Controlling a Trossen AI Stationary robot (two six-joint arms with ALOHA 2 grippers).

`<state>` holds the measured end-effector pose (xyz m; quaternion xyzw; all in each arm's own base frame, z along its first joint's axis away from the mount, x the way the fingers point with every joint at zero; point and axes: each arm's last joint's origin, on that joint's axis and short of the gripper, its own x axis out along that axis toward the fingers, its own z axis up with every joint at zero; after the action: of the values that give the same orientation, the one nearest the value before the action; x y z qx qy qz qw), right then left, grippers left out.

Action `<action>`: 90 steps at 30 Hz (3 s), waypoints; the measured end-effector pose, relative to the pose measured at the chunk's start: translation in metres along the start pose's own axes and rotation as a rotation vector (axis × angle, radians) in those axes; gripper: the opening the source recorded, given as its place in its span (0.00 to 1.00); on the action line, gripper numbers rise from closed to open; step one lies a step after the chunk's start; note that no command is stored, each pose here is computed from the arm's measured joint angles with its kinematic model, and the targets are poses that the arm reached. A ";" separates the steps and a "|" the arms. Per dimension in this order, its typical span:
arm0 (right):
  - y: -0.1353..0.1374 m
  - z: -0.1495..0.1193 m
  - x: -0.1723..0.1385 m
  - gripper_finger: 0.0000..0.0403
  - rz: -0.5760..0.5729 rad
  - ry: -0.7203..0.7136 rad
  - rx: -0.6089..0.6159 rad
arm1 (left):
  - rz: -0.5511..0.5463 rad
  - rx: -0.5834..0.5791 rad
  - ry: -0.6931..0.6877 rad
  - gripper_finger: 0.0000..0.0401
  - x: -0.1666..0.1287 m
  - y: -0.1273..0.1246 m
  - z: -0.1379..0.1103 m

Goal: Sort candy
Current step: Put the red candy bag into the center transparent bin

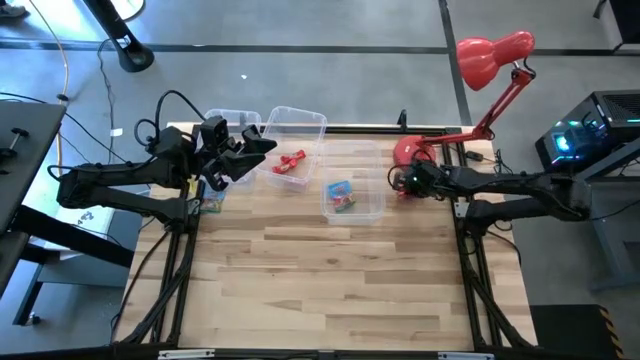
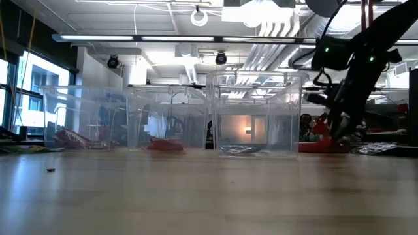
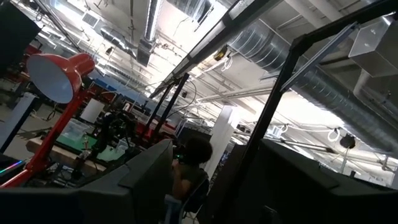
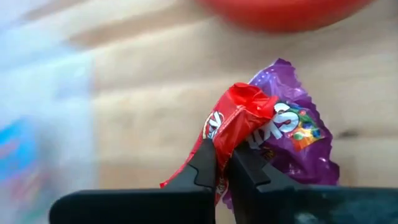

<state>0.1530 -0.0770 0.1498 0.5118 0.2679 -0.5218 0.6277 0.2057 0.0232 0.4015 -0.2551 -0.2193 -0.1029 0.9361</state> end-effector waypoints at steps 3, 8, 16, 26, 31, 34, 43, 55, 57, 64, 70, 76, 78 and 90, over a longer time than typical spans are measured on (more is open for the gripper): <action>0.005 -0.009 -0.014 0.02 0.114 0.064 -0.078 | 0.000 0.000 0.000 0.58 0.000 0.000 0.000; 0.005 -0.026 -0.039 0.01 0.273 0.196 -0.221 | 0.001 0.001 -0.001 0.58 0.000 0.000 0.000; -0.002 -0.060 -0.068 0.01 0.415 0.485 -0.368 | 0.006 0.001 -0.001 0.58 0.000 0.000 0.000; -0.007 -0.090 -0.072 0.18 0.327 0.543 -0.380 | 0.009 0.001 -0.001 0.58 0.000 0.000 0.000; -0.008 -0.092 -0.071 0.29 0.319 0.531 -0.387 | 0.009 -0.007 -0.001 0.58 0.000 0.000 0.000; -0.007 -0.092 -0.072 0.32 0.326 0.528 -0.375 | 0.011 -0.007 -0.001 0.58 0.000 0.000 0.000; 0.015 -0.103 -0.064 0.32 0.426 0.535 -0.306 | 0.022 -0.021 0.012 0.58 0.000 0.002 -0.002; 0.023 -0.128 -0.020 0.32 0.234 0.515 -0.296 | 0.044 -0.027 0.033 0.58 0.000 0.003 -0.004; 0.024 -0.131 -0.016 0.32 0.235 0.515 -0.295 | 0.046 -0.028 0.036 0.58 0.000 0.004 -0.004; 0.025 -0.137 -0.004 0.26 0.188 0.505 -0.306 | 0.048 -0.020 0.036 0.58 0.000 0.004 -0.004; 0.027 -0.135 -0.014 0.04 0.226 0.488 -0.368 | 0.048 -0.019 0.035 0.58 0.000 0.004 -0.004; 0.054 -0.126 -0.073 0.01 0.414 0.525 -0.533 | 0.048 -0.009 0.036 0.58 0.000 0.004 -0.004; 0.068 -0.123 -0.098 0.01 0.539 0.516 -0.618 | 0.050 0.003 0.038 0.58 0.000 0.004 -0.004; 0.149 -0.072 -0.165 0.01 0.791 -0.122 -0.810 | 0.053 0.009 0.040 0.58 0.000 0.004 -0.004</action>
<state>0.2538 0.0416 0.3235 0.2605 0.1981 -0.1312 0.9358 0.2083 0.0247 0.3959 -0.2543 -0.1940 -0.0820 0.9439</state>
